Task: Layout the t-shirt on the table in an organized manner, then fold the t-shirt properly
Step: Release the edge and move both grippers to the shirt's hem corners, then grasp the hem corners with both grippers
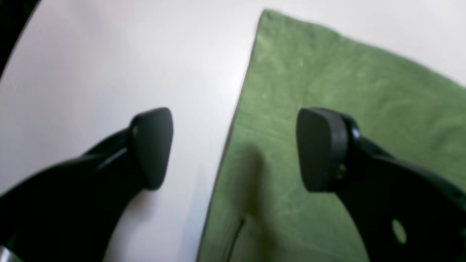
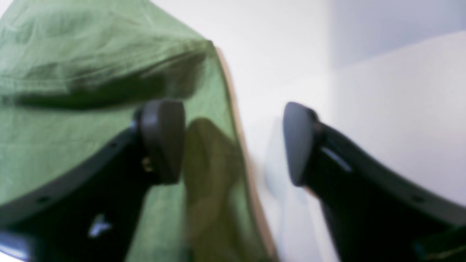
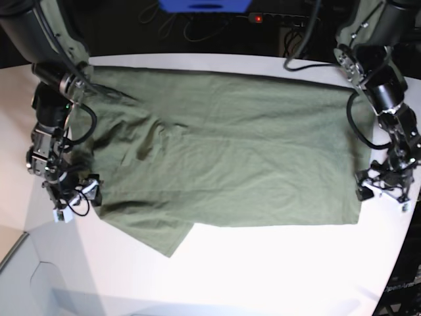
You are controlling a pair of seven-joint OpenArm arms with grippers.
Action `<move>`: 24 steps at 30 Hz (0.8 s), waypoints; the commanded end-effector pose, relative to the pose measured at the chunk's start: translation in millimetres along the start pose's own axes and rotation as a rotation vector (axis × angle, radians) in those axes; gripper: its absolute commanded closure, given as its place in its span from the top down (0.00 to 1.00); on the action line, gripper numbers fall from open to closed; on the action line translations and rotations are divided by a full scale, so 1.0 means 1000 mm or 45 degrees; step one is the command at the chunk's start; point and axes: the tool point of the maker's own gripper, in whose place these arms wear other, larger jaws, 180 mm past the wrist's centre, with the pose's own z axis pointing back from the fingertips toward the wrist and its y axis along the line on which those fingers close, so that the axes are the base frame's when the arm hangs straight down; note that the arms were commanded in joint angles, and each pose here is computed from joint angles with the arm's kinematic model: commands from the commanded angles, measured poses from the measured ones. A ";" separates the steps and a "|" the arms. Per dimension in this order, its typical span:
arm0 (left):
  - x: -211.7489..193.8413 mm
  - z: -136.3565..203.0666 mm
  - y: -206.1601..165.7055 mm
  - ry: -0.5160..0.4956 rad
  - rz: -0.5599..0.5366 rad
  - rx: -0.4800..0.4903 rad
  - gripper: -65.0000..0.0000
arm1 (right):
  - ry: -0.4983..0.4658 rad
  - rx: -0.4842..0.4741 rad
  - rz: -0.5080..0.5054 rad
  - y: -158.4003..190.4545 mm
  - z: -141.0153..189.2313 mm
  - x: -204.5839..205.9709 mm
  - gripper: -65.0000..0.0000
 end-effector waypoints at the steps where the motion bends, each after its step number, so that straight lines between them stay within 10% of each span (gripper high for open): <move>1: 0.031 -0.002 -0.008 -0.097 -0.030 -0.029 0.79 | -0.019 -0.003 0.008 0.001 -0.002 0.012 0.46; 11: 0.033 -0.041 -0.004 -0.126 0.113 -0.091 0.79 | -0.003 0.002 0.010 0.004 -0.002 0.007 0.07; 24: 0.017 -0.042 0.022 -0.176 0.162 0.067 0.79 | 0.020 -0.005 0.012 0.001 0.000 -0.003 0.01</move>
